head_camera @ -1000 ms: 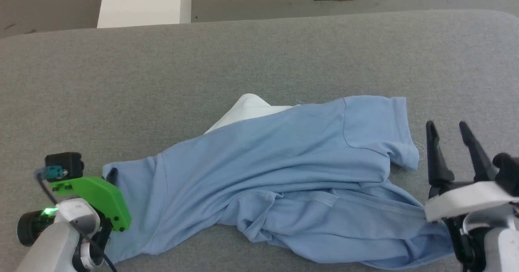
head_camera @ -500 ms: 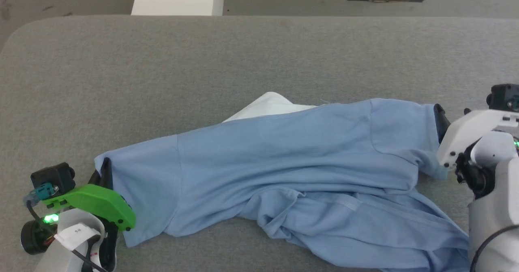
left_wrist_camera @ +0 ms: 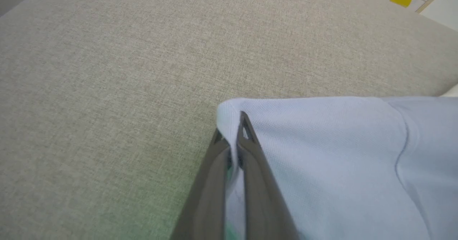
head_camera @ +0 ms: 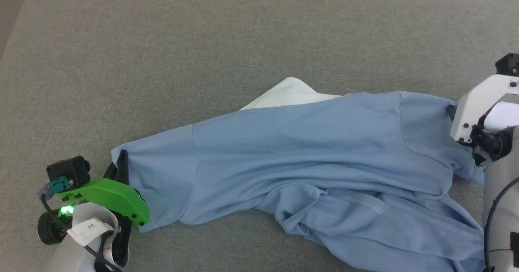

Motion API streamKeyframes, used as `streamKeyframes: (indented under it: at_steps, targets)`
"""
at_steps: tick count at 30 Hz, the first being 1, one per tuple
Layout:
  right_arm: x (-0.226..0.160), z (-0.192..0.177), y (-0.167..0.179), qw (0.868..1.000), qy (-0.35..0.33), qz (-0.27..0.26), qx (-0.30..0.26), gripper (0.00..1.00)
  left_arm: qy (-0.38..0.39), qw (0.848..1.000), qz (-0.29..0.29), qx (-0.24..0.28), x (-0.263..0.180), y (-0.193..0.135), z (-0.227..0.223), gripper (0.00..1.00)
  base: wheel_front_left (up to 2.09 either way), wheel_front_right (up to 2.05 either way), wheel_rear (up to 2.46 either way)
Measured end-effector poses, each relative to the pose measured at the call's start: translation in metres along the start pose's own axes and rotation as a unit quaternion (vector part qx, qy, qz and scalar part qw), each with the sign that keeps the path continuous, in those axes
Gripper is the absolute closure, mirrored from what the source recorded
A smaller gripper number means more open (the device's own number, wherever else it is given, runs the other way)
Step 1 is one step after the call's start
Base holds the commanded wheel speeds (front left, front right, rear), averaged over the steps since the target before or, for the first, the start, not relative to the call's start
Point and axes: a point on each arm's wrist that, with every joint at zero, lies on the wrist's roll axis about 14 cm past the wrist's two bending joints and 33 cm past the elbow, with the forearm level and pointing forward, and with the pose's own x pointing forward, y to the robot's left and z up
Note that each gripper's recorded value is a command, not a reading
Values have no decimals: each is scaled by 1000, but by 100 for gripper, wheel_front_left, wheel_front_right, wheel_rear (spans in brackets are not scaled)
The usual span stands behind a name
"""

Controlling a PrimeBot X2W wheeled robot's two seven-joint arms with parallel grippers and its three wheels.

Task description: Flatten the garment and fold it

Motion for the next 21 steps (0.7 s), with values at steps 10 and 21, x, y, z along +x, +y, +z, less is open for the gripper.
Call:
streamKeyframes:
  at_steps: [10, 21]
  targets:
    - [-24, 15, 9, 999, -38, 26, -9, 100, -28, 998, -54, -17, -3, -22, 21, 100, 0, 0, 0]
    - [-122, 151, -31, 961, -268, -23, -61, 100, -174, 962, -208, -30, 2, -107, 182, 100, 0, 0, 0]
